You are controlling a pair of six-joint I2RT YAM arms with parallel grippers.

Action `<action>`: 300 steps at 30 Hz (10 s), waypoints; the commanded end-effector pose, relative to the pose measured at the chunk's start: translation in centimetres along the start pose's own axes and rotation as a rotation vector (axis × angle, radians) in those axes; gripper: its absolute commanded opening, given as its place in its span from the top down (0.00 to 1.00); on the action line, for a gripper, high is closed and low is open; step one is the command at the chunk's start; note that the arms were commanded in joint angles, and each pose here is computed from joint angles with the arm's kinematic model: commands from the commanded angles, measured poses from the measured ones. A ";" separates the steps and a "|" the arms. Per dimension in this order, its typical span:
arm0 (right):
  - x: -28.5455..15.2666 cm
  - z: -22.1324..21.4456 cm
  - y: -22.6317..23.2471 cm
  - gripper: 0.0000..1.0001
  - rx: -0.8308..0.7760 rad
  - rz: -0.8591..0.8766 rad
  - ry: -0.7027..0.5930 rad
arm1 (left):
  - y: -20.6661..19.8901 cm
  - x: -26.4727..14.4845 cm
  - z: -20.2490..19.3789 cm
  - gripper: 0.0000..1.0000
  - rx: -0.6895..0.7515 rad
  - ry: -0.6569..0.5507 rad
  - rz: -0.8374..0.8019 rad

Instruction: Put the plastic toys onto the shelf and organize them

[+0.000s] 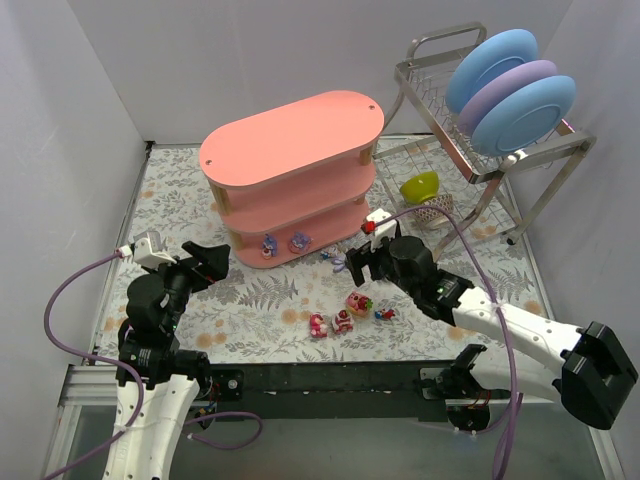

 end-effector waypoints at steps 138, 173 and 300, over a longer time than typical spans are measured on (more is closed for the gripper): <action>9.4 -4.8 -2.4 0.37 0.359 0.211 0.424 | -0.3 -0.2 0.0 0.02 0.017 -0.010 -0.050; 10.5 -7.0 -2.6 0.80 0.413 0.244 0.486 | -0.4 -0.3 0.0 0.02 0.018 -0.014 -0.053; 5.2 1.8 -2.0 0.99 -0.119 -0.071 -0.156 | -0.5 -0.3 0.0 0.02 0.021 -0.011 -0.067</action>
Point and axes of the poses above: each gripper's point midway between its finger pads, its own x axis out along the fingers, its own y axis along the line the jaws close on, z = x × y, the point moved 9 cm from there along -x, back along the fingers, and after that the axes turned 5 degrees about x, right-handed, at the moved point
